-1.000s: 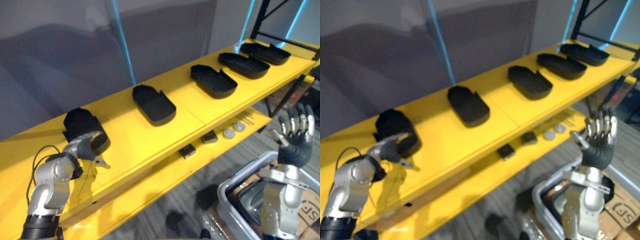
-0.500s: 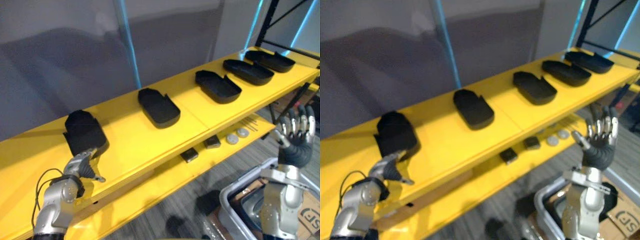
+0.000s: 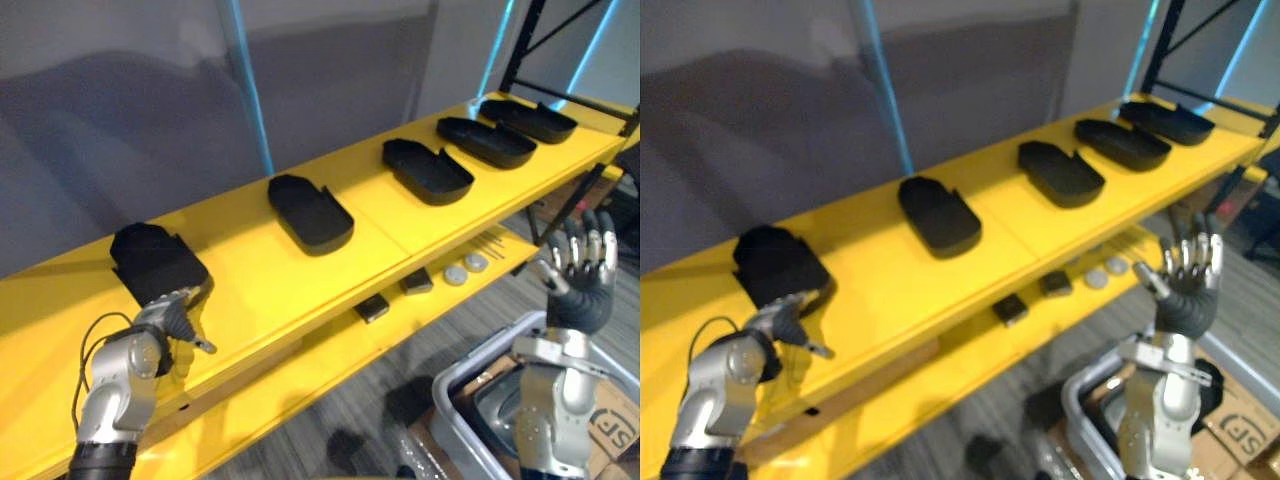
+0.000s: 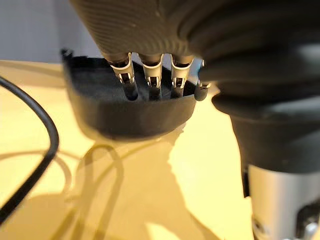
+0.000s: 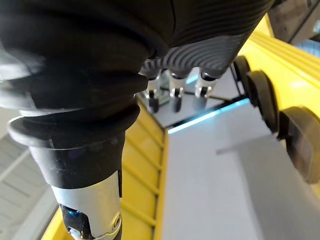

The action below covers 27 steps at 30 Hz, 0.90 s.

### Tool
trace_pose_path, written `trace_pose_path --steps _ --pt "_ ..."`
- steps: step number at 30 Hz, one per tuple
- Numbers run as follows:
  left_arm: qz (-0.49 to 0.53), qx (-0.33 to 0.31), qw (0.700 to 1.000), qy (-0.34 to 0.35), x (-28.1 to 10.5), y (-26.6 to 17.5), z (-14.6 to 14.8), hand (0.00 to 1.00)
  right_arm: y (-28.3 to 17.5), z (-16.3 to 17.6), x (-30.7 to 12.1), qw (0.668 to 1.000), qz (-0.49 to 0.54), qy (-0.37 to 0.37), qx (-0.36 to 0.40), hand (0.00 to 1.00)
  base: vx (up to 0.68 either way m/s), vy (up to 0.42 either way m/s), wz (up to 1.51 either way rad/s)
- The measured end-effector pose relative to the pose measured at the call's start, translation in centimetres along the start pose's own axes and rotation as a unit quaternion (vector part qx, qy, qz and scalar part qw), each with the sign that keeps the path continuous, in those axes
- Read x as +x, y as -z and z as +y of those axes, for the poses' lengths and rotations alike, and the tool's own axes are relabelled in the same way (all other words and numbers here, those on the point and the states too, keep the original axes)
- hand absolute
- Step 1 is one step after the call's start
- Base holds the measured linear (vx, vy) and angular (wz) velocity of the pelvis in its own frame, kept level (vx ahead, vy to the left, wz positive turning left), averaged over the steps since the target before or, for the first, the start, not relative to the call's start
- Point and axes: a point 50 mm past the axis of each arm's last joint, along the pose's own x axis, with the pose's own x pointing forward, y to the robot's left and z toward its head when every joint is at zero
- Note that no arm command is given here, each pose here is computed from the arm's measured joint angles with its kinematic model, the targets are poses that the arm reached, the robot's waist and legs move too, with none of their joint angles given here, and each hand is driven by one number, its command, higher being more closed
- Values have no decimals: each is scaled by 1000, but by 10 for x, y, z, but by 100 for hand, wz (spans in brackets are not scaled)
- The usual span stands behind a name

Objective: Walk over and take plastic housings, then place them on the shelf

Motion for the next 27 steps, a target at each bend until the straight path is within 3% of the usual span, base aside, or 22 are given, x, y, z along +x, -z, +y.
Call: trace_pose_path --steps 9,16,22,27 --pt "-127 61 990 10 -14 -36 16 0 -2 1 0 1000 -4 -2 1 0 1 1 -1" --pt "-145 91 984 55 -18 -46 16 0 -12 7 3 1000 -27 -14 5 0 0 0 0" --pt "-103 -13 990 -93 -18 -30 35 0 -11 7 2 1000 -23 -13 5 0 0 0 0" --pt "-121 -155 941 -274 -34 -16 60 0 -12 11 1 999 -31 -20 -31 0 3 0 3"
